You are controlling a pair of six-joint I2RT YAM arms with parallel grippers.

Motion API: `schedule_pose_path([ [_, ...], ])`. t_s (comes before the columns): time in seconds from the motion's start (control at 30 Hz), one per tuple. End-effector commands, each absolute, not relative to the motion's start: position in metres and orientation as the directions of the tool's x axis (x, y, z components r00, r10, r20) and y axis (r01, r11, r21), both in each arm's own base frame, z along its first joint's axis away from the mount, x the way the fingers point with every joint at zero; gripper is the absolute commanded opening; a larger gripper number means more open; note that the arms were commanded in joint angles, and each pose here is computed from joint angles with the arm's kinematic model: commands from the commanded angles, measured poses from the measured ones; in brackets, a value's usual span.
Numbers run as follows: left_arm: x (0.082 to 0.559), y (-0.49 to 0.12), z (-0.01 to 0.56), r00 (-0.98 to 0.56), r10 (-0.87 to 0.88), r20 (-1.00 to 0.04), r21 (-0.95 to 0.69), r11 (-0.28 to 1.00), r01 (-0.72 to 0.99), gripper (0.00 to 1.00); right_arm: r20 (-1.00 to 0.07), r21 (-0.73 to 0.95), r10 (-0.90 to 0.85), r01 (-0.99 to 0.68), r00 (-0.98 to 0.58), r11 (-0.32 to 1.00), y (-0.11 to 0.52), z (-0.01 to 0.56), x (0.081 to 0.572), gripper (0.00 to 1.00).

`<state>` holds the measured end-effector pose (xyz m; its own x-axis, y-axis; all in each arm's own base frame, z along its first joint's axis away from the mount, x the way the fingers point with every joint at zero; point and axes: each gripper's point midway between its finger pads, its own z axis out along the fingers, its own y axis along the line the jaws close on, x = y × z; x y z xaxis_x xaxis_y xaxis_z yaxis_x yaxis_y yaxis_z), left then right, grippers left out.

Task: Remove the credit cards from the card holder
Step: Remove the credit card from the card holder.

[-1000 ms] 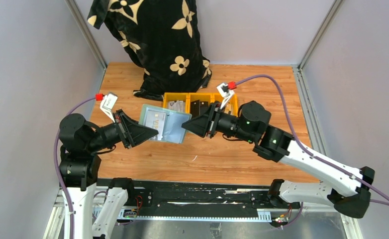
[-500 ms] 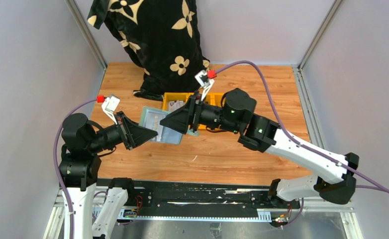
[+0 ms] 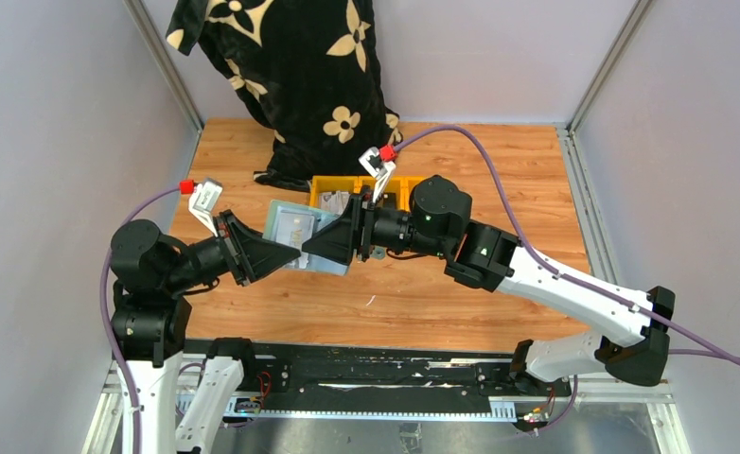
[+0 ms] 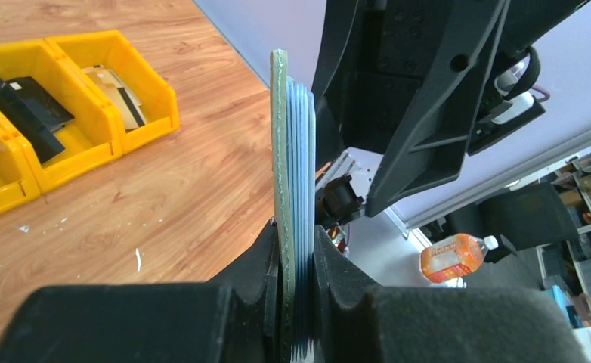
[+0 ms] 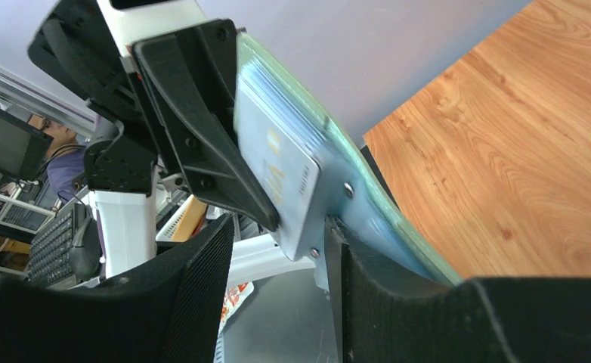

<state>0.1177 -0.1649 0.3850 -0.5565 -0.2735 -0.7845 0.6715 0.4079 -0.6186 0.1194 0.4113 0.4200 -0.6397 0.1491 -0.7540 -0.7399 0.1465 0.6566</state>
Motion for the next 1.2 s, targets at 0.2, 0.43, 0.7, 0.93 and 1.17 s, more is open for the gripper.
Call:
schedule_pose_path([
  [0.2, 0.091, -0.173, 0.41, -0.522, -0.255, -0.814, -0.579, 0.295, 0.76, 0.07, -0.735, 0.677, 0.12, -0.709, -0.668, 0.2, 0.411, 0.396, 0.121, 0.5],
  [0.43, 0.082, -0.176, 0.406, -0.543, -0.24, -0.804, -0.592, 0.239, 0.77, 0.23, -0.722, 0.692, 0.125, -0.71, -0.68, 0.133, 0.427, 0.412, 0.119, 0.33],
  [0.7, 0.059, -0.178, 0.415, -0.523, -0.186, -0.832, -0.552, 0.165, 0.818, 0.52, -0.703, 0.706, 0.103, -0.673, -0.704, 0.22, 0.428, 0.392, 0.128, 0.26],
  [0.93, 0.061, -0.179, 0.42, -0.533, -0.193, -0.824, -0.562, 0.159, 0.812, 0.44, -0.711, 0.701, 0.098, -0.691, -0.696, 0.18, 0.423, 0.395, 0.12, 0.16],
  [1.17, 0.061, -0.179, 0.428, -0.521, -0.201, -0.83, -0.552, 0.155, 0.819, 0.32, -0.714, 0.7, 0.135, -0.697, -0.687, 0.159, 0.406, 0.392, 0.116, 0.07],
])
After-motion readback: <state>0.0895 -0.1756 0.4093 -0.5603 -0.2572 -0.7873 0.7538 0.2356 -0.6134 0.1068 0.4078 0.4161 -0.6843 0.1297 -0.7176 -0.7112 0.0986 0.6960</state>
